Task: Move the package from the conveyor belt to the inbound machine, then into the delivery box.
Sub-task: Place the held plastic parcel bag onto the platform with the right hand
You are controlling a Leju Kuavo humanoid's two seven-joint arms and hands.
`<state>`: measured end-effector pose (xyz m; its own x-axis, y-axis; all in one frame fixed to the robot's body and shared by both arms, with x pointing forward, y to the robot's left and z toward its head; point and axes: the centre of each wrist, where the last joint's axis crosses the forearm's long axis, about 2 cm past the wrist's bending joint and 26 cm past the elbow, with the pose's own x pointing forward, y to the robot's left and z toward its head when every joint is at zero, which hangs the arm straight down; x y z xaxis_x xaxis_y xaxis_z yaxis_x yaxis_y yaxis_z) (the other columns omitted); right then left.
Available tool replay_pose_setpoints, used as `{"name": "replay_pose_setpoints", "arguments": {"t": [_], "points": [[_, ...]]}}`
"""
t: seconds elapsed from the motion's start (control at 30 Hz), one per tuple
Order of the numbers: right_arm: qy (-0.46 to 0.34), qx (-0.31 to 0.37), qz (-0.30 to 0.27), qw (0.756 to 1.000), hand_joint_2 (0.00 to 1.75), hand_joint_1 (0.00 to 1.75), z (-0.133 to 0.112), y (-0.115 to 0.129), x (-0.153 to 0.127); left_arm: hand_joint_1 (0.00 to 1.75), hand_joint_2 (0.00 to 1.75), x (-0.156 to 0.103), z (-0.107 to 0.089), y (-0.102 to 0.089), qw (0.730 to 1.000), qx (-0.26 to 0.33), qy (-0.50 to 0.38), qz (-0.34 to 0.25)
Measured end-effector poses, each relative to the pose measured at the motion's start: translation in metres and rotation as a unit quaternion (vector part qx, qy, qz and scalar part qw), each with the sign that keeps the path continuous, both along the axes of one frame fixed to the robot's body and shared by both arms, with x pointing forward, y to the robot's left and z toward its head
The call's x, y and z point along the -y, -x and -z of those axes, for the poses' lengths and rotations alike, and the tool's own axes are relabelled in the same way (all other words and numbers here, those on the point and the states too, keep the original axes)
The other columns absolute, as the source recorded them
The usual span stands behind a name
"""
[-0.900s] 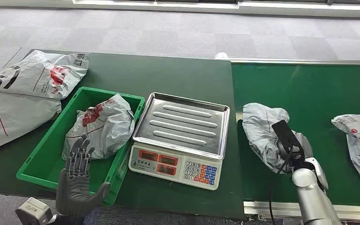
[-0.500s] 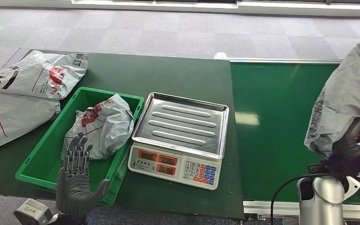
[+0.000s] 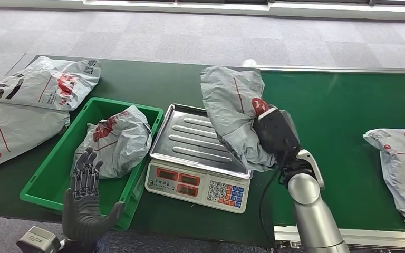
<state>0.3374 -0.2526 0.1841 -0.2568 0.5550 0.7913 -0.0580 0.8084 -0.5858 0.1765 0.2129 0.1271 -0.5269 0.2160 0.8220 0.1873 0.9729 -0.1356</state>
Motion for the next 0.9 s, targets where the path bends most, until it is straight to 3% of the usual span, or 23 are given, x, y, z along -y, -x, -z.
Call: {"name": "replay_pose_setpoints", "arguments": {"t": [0.3, 0.33, 0.43, 0.47, 0.67, 0.9], "points": [[0.041, -0.061, -0.035, 0.997, 1.75, 1.75, 0.007, -0.015, -0.025, 0.00, 1.75, -0.001, 0.000, -0.001, 1.000, -0.003, -0.003, 0.001], [0.056, -0.082, -0.038, 0.994, 1.75, 1.56, 0.008, -0.018, -0.027, 0.00, 1.75, -0.001, 0.000, -0.001, 1.000, -0.005, -0.004, 0.002], [0.098, -0.133, -0.040, 0.985, 1.75, 0.27, 0.017, -0.029, -0.035, 0.00, 1.75, -0.002, -0.001, -0.005, 1.000, -0.011, -0.004, 0.006], [0.107, -0.140, -0.036, 0.984, 1.75, 0.02, 0.021, -0.032, -0.036, 0.00, 1.75, -0.002, -0.001, -0.006, 1.000, -0.012, -0.004, 0.009], [0.144, -0.136, -0.023, 0.980, 1.75, 0.00, 0.033, -0.039, -0.037, 0.00, 1.75, -0.002, 0.001, -0.006, 0.999, -0.020, 0.003, 0.025], [0.159, -0.122, -0.062, 0.978, 1.75, 0.00, 0.040, -0.035, -0.038, 0.00, 1.75, -0.002, 0.001, -0.008, 0.999, -0.023, -0.012, 0.032]]}}
